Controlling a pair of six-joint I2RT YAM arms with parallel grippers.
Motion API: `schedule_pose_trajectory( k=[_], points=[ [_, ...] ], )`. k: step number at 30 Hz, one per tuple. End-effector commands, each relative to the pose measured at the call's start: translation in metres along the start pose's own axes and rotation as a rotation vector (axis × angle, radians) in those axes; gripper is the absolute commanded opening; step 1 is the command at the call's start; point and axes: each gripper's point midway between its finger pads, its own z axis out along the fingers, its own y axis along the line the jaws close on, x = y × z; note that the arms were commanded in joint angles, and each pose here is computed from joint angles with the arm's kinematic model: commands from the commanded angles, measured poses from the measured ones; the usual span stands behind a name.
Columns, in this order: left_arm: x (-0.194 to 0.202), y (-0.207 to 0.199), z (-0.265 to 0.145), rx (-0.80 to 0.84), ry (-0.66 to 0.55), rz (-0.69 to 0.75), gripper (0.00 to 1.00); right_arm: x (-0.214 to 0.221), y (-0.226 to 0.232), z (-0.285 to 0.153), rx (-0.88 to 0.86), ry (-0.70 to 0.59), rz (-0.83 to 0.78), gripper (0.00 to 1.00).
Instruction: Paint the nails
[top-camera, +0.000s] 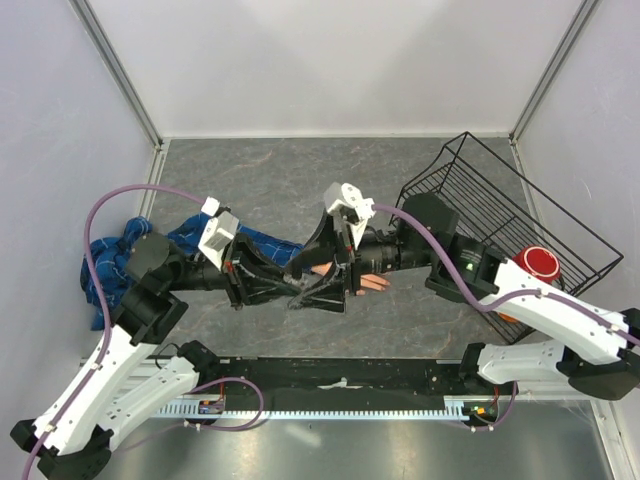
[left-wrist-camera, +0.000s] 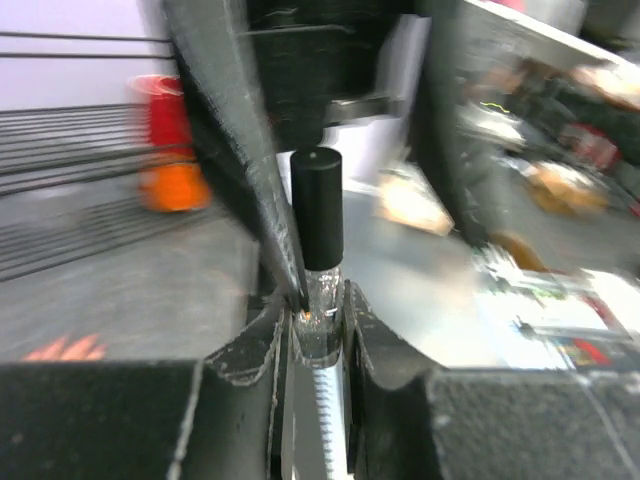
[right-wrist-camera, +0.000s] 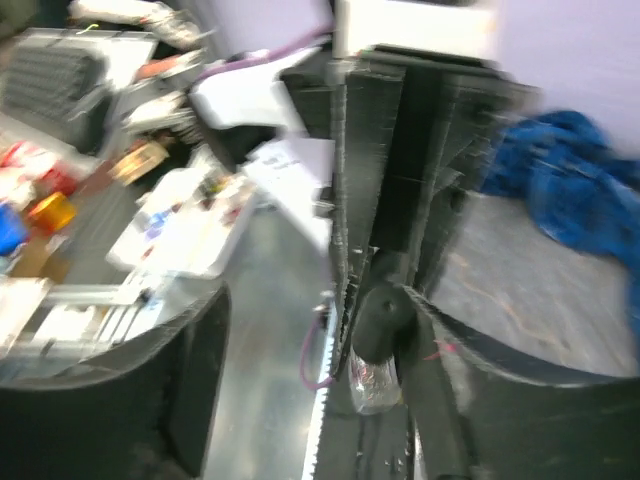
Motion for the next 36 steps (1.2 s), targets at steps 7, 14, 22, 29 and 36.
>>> schedule_pose_trajectory(
  k=[7, 14, 22, 29, 36],
  points=[
    [-0.008, 0.089, -0.042, -0.611, -0.038, 0.145, 0.02, -0.031, -0.080, -0.051, 0.625, -0.103, 0.099, 0.90],
    [-0.006, 0.089, -0.042, -0.607, -0.033, 0.142, 0.02, -0.040, -0.097, -0.045, 0.793, -0.137, 0.106, 0.81],
    [-0.002, 0.083, -0.042, -0.585, -0.035, 0.132, 0.02, -0.030, -0.105, -0.012, 0.813, -0.075, 0.079, 0.65],
    [-0.002, 0.075, -0.038, -0.538, -0.031, 0.130, 0.02, -0.023, -0.107, 0.001, 0.786, -0.041, 0.069, 0.40],
    [-0.007, 0.008, -0.013, -0.139, -0.023, 0.162, 0.02, -0.023, -0.059, 0.009, 0.461, -0.009, -0.020, 0.00]
  ],
)
